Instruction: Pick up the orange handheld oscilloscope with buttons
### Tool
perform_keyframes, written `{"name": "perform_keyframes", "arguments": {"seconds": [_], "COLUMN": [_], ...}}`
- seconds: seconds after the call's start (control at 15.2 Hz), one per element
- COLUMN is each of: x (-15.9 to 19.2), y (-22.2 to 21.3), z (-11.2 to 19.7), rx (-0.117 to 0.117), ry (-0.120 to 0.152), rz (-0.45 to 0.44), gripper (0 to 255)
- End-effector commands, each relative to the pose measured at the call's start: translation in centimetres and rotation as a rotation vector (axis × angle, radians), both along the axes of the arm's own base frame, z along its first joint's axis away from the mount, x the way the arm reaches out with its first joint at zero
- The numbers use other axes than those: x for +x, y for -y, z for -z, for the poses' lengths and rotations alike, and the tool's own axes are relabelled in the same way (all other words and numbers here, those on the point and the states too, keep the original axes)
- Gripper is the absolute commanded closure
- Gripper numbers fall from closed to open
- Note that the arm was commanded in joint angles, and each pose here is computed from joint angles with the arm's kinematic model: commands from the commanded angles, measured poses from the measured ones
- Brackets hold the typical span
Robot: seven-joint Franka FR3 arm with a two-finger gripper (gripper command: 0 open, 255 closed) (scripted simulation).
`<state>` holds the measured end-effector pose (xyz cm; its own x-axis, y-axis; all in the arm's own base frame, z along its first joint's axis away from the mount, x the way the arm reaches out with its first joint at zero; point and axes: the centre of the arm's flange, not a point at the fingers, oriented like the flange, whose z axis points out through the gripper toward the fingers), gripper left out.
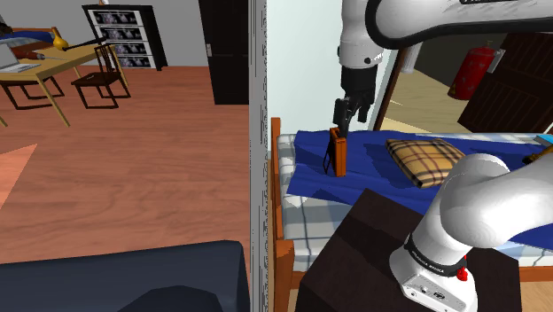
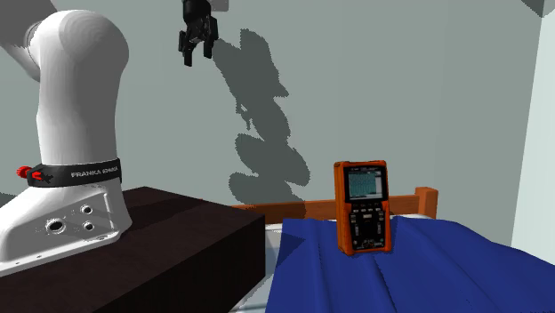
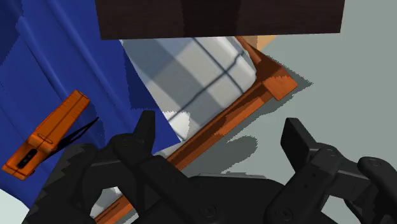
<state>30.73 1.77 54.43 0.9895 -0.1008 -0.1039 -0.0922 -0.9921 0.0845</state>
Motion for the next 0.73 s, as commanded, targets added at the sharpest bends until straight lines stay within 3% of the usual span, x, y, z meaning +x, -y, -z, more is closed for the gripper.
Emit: {"name": "perform_keyframes", "arguments": {"seconds": [0.0, 0.66], "x": [0.0, 5.4], "y": [0.0, 9.0], "z": [0.0, 7.7], "rx": [0.0, -0.036], "ry": [0.0, -0.005], "rz": [0.0, 0.08], "gripper": [0, 0]}}
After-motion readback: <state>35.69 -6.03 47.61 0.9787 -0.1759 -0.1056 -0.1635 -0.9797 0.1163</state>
